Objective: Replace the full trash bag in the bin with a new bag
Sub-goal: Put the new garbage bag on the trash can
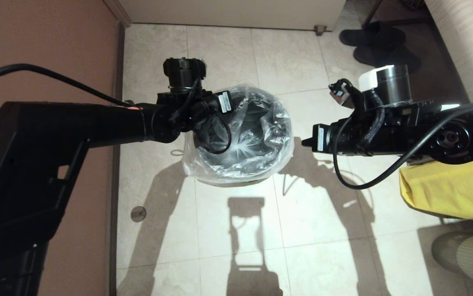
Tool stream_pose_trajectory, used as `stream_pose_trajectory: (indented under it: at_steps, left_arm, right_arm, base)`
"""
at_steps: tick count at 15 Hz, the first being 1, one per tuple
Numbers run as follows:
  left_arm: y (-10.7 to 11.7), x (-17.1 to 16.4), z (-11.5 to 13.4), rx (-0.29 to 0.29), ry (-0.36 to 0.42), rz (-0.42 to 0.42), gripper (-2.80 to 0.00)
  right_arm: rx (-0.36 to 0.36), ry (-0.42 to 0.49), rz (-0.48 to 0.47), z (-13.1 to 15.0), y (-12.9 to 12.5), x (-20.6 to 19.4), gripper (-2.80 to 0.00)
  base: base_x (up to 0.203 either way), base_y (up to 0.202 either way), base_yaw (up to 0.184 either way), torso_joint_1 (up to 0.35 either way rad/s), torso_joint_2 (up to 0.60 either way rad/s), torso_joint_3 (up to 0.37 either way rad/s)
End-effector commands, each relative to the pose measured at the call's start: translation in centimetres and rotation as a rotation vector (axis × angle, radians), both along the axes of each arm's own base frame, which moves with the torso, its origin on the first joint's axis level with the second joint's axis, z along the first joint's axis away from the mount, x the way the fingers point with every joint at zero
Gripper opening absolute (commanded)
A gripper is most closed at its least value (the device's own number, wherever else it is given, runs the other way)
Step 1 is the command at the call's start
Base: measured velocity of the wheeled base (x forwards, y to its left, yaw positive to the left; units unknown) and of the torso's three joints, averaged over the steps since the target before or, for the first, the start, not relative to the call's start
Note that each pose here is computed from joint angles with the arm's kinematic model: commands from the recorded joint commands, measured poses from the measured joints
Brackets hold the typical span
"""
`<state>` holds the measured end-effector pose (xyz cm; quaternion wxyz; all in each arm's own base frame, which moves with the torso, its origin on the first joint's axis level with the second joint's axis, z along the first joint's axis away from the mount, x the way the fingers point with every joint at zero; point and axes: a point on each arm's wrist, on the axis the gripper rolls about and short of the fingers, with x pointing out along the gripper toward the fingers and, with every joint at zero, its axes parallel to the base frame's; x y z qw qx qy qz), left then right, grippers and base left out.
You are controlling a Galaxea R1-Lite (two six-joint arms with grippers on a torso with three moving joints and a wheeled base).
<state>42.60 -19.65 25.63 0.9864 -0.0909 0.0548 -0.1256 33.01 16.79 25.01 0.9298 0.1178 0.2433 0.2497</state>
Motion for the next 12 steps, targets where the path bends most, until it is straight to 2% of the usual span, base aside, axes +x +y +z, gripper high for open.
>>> stream_pose_trajectory:
  at_steps: [1, 3, 7, 9, 12]
  left_arm:
    - [0.1, 1.0, -1.0, 0.007, 0.009, 0.012, -2.80]
    - [0.3, 0.1, 0.6, -0.007, -0.020, 0.008, -2.80]
    - [-1.0, -2.7, 2.5, -0.017, -0.036, -0.035, -2.80]
    - [-2.0, -4.0, 2.3, -0.005, -0.014, -0.063, -2.80]
    - [-3.9, -6.1, 0.7, 0.042, 0.067, -0.106, -2.80]
  right_arm:
    - [0.005, -0.006, -0.004, 0.3, -0.2, -0.1, -2.80]
    - [0.008, -0.012, -0.005, 0.6, -0.4, -0.3, -2.80]
    - [0.010, -0.013, -0.003, 0.9, -0.7, -1.1, -2.80]
    - [0.014, -0.019, -0.004, 1.3, -1.0, -1.5, -2.80]
    - [0.014, -0.015, -0.007, 1.2, -1.1, -1.7, -2.80]
  base:
    - [0.000, 0.000, 0.000, 0.000, 0.00, 0.000]
    - [0.000, 0.000, 0.000, 0.000, 0.00, 0.000]
    - [0.000, 0.000, 0.000, 0.000, 0.00, 0.000]
    - [0.000, 0.000, 0.000, 0.000, 0.00, 0.000]
    - [0.000, 0.000, 0.000, 0.000, 0.00, 0.000]
